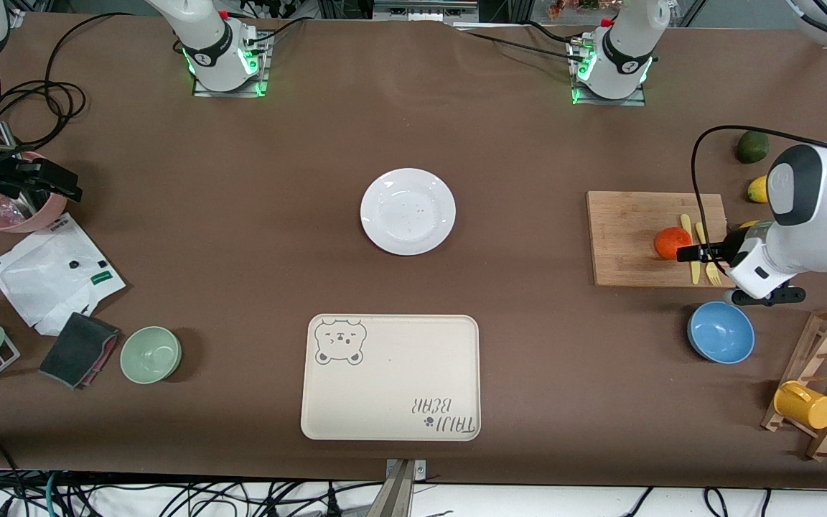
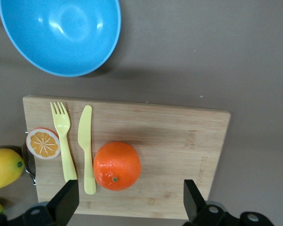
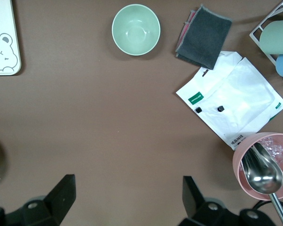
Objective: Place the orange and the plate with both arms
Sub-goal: 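Lower the left gripper onto the orange on the cutting board and grasp it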
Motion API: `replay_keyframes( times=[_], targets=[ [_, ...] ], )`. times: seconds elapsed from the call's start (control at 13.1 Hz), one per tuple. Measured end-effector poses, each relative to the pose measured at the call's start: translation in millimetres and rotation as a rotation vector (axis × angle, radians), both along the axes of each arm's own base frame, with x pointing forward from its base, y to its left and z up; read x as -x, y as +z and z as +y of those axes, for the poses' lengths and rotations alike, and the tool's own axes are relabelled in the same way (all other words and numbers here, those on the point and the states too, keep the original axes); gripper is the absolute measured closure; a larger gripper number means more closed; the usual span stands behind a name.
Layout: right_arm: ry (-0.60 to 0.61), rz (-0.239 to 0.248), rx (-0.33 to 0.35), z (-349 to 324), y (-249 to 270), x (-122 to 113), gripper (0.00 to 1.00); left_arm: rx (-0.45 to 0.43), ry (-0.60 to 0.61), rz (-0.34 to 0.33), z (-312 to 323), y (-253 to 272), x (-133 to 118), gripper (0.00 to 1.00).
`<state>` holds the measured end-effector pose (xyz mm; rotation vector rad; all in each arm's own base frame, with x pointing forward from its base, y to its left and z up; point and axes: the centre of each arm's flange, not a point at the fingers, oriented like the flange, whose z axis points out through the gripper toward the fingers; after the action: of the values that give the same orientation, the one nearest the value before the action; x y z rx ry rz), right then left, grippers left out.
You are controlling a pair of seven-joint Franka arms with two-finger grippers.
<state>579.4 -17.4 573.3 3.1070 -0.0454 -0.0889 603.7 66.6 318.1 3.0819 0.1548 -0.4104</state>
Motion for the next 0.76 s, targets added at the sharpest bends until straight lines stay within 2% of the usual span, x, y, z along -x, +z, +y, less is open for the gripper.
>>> replay_keyframes(
  times=[0.23, 0.46, 0.76],
  targets=[
    [0.0, 0.0, 0.0, 0, 0, 0, 0.0, -0.013, 0.004, 0.006, 7, -43, 23, 0.03],
    [0.0, 0.0, 0.0, 0, 0, 0, 0.0, -0.072, -0.062, -0.037, 7, -77, 41, 0.03],
    [0.0, 0.0, 0.0, 0, 0, 0, 0.0, -0.073, -0.077, -0.029, 2, -93, 54, 0.03]
  ],
)
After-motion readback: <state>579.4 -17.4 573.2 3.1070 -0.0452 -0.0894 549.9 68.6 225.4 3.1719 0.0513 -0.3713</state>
